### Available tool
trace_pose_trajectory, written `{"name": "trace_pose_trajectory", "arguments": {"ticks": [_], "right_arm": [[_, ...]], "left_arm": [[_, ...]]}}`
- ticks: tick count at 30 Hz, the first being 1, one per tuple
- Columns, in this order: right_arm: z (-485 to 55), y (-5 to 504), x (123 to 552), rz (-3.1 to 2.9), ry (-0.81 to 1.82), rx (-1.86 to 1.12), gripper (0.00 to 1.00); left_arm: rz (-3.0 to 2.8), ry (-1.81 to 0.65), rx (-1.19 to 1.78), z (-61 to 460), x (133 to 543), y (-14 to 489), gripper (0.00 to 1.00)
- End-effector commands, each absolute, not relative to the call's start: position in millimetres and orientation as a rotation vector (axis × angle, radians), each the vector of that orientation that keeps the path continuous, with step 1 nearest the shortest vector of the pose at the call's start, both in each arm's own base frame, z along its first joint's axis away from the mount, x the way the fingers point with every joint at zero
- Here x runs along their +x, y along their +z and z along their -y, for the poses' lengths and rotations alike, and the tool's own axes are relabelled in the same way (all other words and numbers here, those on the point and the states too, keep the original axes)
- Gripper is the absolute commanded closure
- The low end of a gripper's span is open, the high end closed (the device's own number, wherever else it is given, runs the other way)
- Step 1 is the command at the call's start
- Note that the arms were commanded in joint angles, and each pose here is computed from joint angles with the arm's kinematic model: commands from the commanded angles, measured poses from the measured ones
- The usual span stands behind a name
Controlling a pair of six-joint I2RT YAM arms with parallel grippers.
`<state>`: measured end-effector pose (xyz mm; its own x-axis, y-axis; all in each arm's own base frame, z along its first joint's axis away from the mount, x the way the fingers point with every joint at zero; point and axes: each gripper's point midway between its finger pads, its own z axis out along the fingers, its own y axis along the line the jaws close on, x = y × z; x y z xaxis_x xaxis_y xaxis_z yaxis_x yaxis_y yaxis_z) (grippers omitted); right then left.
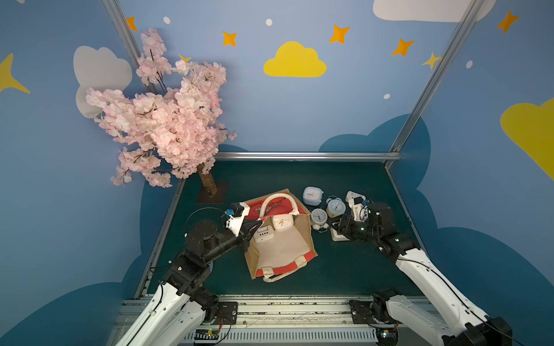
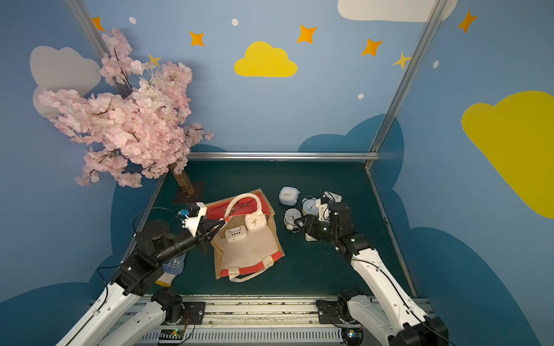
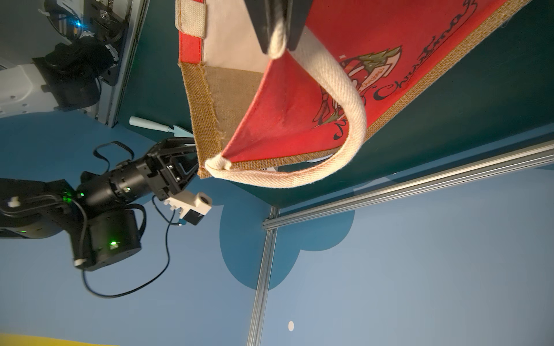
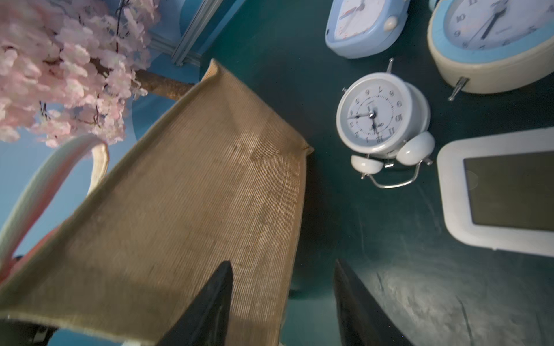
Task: Take the alarm clock out of the canvas bag
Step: Place the alarm at the center of the board.
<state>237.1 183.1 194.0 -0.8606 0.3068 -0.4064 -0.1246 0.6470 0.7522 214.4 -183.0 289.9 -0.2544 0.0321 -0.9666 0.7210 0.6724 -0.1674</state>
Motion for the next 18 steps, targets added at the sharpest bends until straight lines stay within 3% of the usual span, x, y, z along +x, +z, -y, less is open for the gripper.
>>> {"name": "trace_pose_trajectory", "arguments": {"ticks": [1, 18], "right_arm": [[-179.3, 181.8, 216.2, -2.390, 1.096, 0.231, 0.45], [-230.1, 217.7, 164.1, -2.273, 1.168, 0.094, 0.47]], "left_arm": [[-1.662, -0.745, 0.623, 186.6, 213.6, 309.6, 0.90], [-1.711, -0.672, 0.580, 183.9, 225.7, 312.1, 0.90]]}}
